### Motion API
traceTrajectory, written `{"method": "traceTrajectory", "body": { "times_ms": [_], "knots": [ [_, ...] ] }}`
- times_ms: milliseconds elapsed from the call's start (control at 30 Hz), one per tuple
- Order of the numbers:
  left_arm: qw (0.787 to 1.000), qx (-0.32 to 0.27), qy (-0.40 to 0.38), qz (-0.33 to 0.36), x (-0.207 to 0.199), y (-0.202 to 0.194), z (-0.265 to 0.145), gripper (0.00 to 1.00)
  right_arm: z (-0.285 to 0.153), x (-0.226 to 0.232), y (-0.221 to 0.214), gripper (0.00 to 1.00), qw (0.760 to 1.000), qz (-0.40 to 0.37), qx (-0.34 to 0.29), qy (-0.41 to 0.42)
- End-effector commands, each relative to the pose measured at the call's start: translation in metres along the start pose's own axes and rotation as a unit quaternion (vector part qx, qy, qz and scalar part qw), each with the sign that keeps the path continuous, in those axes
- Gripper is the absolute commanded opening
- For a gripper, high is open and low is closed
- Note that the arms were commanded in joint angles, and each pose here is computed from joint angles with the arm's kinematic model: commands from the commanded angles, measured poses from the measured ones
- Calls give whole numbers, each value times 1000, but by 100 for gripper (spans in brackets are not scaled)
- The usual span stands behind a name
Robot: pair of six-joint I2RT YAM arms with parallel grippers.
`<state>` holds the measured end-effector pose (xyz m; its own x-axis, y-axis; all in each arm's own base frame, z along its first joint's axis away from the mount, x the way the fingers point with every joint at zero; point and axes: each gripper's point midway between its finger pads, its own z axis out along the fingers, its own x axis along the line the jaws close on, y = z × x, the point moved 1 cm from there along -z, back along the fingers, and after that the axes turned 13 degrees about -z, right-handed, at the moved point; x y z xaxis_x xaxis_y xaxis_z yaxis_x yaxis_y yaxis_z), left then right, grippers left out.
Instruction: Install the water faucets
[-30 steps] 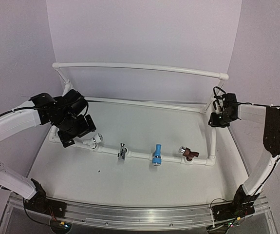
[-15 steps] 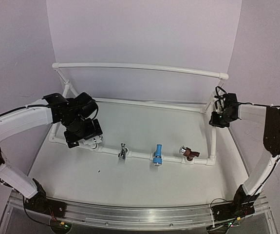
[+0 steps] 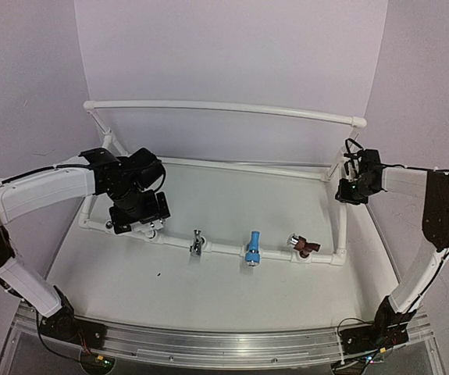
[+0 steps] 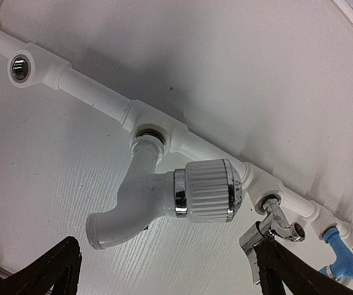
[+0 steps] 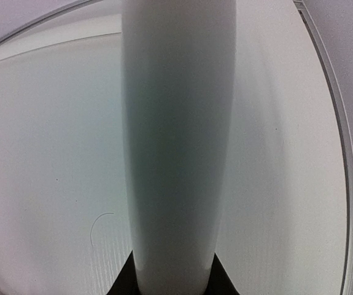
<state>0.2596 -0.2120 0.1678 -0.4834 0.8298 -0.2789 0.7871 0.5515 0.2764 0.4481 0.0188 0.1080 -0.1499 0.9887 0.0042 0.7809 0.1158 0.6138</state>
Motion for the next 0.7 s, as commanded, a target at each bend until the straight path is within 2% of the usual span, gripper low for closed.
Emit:
{"method": "traceTrajectory", "body": {
  "times_ms": [0,667],
  "knots": [
    [1000,-9,-4,19,-10,6,-7,100,-8,-2,4,0,999,-48,-8,-6],
    [999,-8,15,39,-10,5,8,100,-8,-3,2,0,999,-51,-5,-10]
  ]
}}
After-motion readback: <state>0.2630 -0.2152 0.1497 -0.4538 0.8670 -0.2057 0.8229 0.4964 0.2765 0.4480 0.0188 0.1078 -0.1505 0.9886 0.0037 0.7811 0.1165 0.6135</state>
